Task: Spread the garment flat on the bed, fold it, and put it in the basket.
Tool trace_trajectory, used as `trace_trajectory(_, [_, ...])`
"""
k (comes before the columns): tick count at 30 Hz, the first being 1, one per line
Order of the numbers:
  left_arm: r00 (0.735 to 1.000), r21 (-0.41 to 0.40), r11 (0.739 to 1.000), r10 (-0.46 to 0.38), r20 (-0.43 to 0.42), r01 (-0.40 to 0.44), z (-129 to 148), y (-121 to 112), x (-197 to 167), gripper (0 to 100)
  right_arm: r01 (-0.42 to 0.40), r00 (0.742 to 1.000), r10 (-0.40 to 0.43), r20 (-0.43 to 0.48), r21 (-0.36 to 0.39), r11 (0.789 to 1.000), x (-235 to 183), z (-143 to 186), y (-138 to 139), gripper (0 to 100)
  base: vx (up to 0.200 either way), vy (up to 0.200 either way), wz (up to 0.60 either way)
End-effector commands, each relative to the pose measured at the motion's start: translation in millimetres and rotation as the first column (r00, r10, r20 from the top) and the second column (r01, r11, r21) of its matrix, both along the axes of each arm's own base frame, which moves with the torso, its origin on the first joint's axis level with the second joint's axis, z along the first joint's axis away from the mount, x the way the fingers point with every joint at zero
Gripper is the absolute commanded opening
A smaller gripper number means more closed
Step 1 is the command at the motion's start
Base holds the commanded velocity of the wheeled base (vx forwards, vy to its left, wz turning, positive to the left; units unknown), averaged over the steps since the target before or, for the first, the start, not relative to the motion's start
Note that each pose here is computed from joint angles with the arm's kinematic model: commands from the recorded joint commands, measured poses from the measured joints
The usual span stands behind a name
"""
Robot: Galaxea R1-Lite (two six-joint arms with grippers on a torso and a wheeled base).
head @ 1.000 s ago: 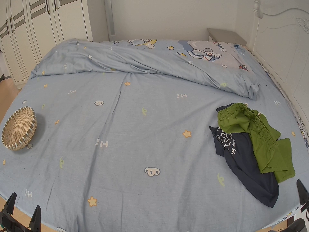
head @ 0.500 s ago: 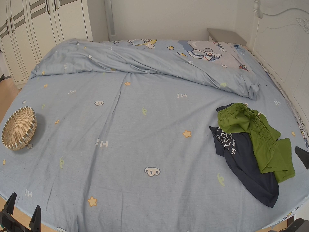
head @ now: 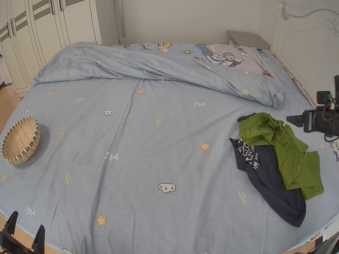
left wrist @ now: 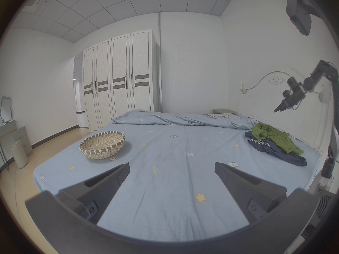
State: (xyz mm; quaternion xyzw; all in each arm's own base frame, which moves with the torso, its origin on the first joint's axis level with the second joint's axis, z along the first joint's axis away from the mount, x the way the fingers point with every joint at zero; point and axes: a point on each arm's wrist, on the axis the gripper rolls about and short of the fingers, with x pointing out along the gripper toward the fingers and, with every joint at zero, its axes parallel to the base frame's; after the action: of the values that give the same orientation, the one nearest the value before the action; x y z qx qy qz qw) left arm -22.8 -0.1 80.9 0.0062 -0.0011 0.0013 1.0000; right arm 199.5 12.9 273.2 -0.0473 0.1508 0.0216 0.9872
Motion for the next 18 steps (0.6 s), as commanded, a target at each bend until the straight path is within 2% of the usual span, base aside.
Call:
trace_trajectory(1, [1.000,0.000,1.000,0.001,-0.001,-0.001,-5.3,0.0,0.0,100,0.022,0.994,-0.026,-0.110,-0.036,0.999,107.9,-27.0,-2.5,100,0.000,0.000,0.00])
trace_trajectory(5, [1.000,0.000,1.000,0.001,-0.001,-0.001,-5.3,0.0,0.0,100,0.017,0.988,-0.023,-0.152,-0.041,0.999,121.8,-41.8,-2.4,100,0.000,0.000,0.00])
trace_trajectory(11, [1.000,0.000,1.000,0.001,-0.001,-0.001,-5.3,0.0,0.0,100,0.046,0.989,-0.053,-0.141,-0.055,0.997,148.1,-56.4,-13.7,100,0.000,0.000,0.00])
trace_trajectory(18, [1.000,0.000,1.000,0.001,-0.001,-0.001,-5.3,0.0,0.0,100,0.059,0.987,-0.067,-0.146,-0.056,0.997,154.4,-62.1,-18.6,100,0.000,0.000,0.00])
